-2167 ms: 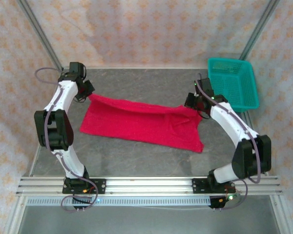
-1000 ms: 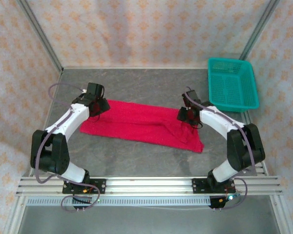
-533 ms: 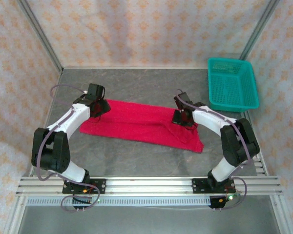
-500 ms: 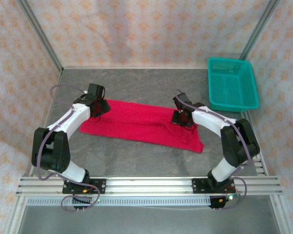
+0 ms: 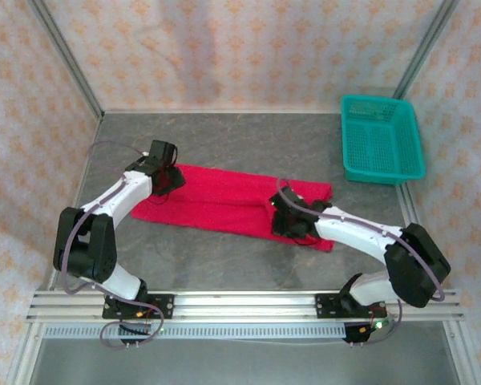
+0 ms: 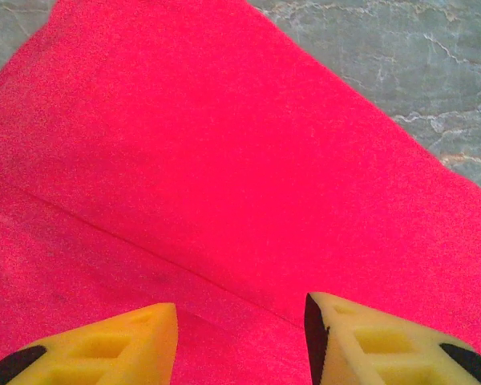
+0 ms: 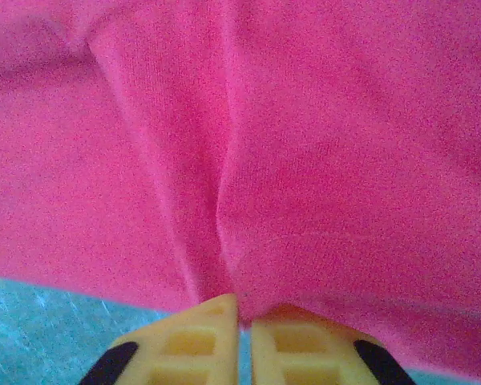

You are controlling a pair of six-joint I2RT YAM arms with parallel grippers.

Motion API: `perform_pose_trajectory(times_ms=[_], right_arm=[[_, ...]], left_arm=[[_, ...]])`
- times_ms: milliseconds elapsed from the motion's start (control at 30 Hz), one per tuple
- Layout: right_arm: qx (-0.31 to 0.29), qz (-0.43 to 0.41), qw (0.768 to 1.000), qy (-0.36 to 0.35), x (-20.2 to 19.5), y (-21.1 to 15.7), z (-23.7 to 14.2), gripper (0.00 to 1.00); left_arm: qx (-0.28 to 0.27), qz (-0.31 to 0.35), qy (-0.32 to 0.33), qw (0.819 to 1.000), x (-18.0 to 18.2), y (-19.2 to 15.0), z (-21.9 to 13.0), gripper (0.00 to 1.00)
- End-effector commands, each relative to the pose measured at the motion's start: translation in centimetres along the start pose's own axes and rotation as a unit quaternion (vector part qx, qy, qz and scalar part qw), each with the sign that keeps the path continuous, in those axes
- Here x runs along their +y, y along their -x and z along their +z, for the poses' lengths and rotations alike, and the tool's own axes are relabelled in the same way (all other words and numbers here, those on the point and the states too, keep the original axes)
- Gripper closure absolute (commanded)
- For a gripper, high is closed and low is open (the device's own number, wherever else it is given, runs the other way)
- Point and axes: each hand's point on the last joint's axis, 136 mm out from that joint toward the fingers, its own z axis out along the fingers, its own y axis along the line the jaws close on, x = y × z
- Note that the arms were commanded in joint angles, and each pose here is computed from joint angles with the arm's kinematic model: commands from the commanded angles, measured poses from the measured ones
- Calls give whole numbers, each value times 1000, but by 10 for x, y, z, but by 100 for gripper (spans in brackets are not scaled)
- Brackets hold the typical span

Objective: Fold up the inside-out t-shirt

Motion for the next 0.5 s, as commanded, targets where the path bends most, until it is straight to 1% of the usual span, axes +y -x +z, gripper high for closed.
perform_pose_trajectory(times_ms=[0,67,100,167,233,300,333,400,467], right_arm=[[-8,7,1000,13,16,-6,-4,76],[-19,-8,1000,14,22,-6,-16,70],[-27,-12,999,15,24,-5,-25,64],[-48,-16,998,25,29,4,-47,59],[-94,-18,995,30,29,21,-73,44],[-140,-19,990,14,19,41,-92,33],[-156,-14,988,0,10,53,-95,31],[-163,5,987,-18,-6,74,-90,30],[-149,13,988,-32,-19,89,-71,30]], left_arm=[[0,-4,5,1000,-3,0,2,53],[0,-2,6,1000,-4,0,1,53],[-1,-1,6,1000,-4,1,0,53],[0,0,5,1000,-6,2,0,53],[-1,3,2,1000,-10,3,-2,53],[0,5,1,1000,-12,4,-2,54],[2,6,1,1000,-14,3,-1,54],[4,8,-2,1000,-17,3,-1,54],[6,10,-5,1000,-20,1,1,54]])
